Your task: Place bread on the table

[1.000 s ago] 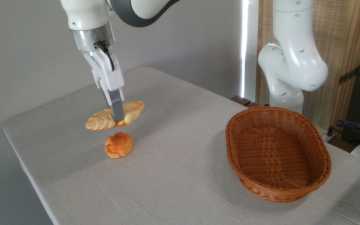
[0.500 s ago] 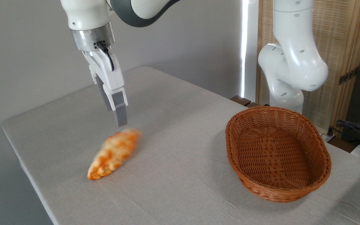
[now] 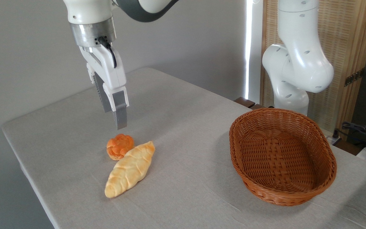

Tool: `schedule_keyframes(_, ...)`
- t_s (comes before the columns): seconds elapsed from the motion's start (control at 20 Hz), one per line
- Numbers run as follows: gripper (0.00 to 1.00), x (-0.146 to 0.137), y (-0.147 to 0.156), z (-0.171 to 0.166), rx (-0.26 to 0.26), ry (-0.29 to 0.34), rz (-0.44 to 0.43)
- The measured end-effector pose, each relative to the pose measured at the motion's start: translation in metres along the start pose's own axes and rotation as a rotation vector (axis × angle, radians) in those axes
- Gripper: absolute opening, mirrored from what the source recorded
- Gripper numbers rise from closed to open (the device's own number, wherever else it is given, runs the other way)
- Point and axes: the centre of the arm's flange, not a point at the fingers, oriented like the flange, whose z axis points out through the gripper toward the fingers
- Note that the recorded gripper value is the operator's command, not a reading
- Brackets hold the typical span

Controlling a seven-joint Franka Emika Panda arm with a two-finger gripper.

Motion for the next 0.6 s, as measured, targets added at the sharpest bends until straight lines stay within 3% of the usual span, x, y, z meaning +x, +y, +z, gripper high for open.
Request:
schedule_keyframes(0.25, 1.00, -0.027, -0.032, -0.028, 0.046, 0.035, -0.066)
schedule_keyframes(0.45, 1.00, -0.029, -0.029, -0.038, 0.053, 0.044, -0.069)
schedule_keyframes(0.6, 1.00, -0.050, -0.028, -0.054, 0.030, 0.026, -0.098)
